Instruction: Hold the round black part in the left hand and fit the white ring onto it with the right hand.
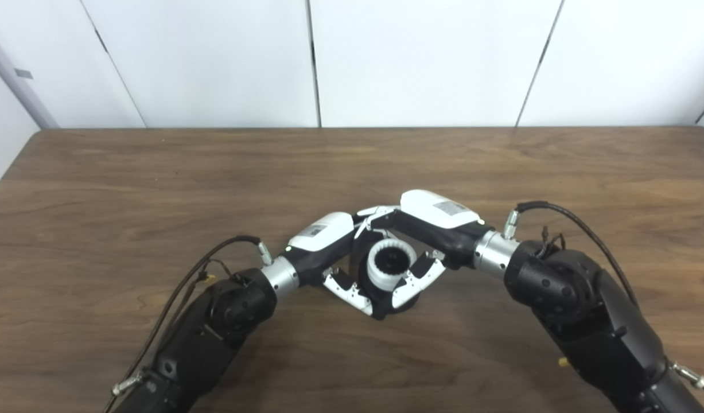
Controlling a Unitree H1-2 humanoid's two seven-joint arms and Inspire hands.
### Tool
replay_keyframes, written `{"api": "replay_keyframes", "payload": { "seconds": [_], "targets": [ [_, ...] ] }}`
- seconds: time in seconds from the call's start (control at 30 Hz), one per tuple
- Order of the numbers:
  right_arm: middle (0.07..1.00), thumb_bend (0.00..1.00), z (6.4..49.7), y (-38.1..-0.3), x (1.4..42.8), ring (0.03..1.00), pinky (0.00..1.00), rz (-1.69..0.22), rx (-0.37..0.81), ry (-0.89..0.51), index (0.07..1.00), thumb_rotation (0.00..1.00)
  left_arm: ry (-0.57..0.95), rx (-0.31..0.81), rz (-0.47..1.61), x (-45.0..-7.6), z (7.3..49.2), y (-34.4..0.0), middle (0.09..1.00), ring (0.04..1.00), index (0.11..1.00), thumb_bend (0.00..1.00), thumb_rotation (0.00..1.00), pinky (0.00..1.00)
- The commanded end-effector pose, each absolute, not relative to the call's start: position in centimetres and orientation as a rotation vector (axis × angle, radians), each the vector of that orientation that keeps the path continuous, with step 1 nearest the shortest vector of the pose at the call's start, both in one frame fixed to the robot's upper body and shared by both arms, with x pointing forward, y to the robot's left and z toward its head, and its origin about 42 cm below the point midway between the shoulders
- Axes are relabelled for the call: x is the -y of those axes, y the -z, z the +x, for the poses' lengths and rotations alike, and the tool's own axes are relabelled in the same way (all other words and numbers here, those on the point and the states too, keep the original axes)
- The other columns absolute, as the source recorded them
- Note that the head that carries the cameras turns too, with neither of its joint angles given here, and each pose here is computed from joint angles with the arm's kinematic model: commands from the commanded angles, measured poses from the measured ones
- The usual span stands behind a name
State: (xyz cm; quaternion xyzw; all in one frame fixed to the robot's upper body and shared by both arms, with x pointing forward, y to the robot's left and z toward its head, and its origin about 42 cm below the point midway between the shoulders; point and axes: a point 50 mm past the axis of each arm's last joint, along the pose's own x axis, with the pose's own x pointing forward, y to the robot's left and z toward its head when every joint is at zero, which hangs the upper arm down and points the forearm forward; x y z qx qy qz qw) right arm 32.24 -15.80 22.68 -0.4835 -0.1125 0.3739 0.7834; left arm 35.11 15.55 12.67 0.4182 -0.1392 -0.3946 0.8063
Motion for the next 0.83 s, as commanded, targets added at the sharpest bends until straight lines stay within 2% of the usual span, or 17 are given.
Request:
{"api": "replay_keyframes", "payload": {
  "seconds": [0.0,0.4,0.63,0.8],
  "targets": [
    [0.887,0.95,32.4,-23.6,16.2,0.840,0.74,-1.063,0.238,-0.812,0.931,0.34,0.875,0.213,0.954,-16.4,35.0,-11.4,0.991,1.000,0.486,0.52,0.08,0.92],
    [0.894,0.95,32.4,-23.9,16.3,0.839,0.73,-1.052,0.235,-0.804,0.934,0.34,0.880,0.204,0.965,-16.4,35.1,-11.3,0.992,1.000,0.486,0.52,0.08,0.91],
    [0.922,0.96,32.7,-25.5,16.9,0.872,0.78,-1.050,0.234,-0.790,0.930,0.34,0.875,0.210,0.950,-16.4,35.1,-11.1,0.992,1.000,0.485,0.52,0.08,0.89],
    [0.918,0.95,33.2,-27.1,18.3,0.859,0.74,-1.034,0.258,-0.737,0.914,0.32,0.872,0.201,0.948,-16.5,35.1,-11.1,0.993,1.000,0.486,0.52,0.08,0.92]
  ]
}}
